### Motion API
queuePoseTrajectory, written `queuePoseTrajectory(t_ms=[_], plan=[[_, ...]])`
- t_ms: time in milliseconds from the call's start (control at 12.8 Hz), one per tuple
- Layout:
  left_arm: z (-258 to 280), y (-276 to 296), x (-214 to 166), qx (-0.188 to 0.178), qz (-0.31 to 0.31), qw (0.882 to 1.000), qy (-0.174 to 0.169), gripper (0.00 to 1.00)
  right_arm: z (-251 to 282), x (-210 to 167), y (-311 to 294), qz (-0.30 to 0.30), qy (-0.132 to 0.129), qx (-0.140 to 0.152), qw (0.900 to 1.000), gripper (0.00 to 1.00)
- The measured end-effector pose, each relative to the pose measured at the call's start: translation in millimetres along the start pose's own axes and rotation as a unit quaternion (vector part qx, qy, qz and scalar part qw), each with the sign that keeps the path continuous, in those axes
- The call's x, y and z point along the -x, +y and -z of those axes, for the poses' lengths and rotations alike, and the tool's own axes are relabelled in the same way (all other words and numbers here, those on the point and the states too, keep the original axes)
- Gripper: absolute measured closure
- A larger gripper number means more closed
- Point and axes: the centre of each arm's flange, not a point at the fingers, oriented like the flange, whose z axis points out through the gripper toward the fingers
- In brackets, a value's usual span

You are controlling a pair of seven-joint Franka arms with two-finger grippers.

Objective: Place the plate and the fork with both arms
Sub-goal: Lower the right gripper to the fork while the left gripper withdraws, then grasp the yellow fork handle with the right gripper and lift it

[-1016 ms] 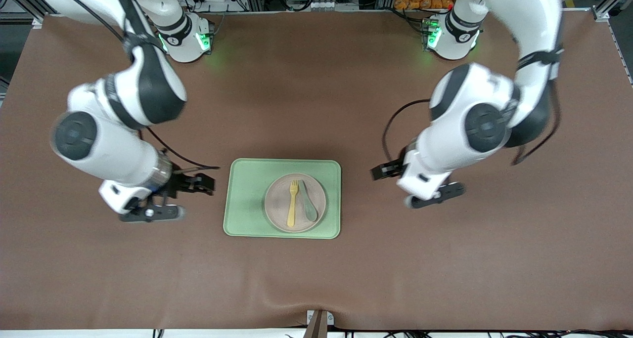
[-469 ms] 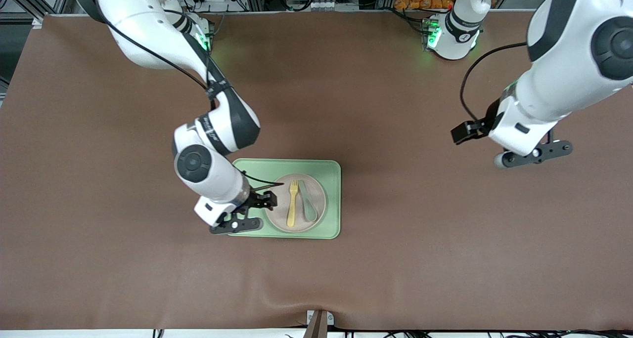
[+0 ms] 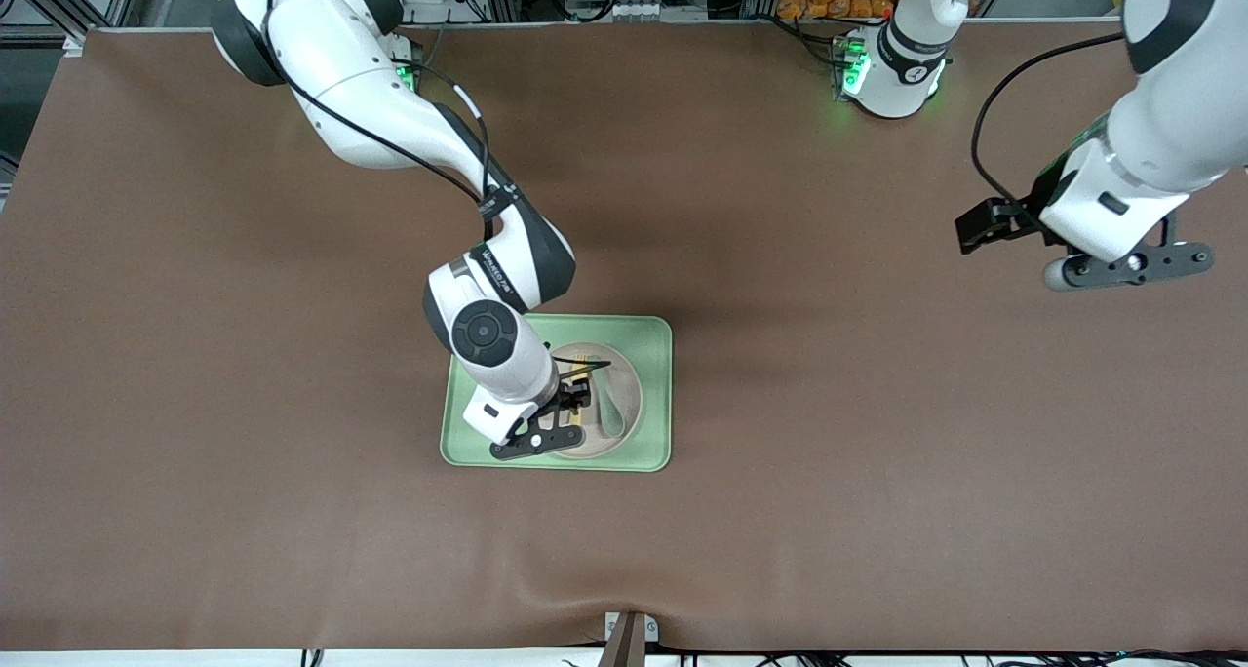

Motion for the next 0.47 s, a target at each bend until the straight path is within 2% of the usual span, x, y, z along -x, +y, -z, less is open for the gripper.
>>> queuePoseTrajectory(t_ms=[469], plan=[[8,-3,9,-0.007,-0.006,1.000,0.011,0.00,-24,8,-1,-0.031,-0.020,0.010,0.999,0.44]])
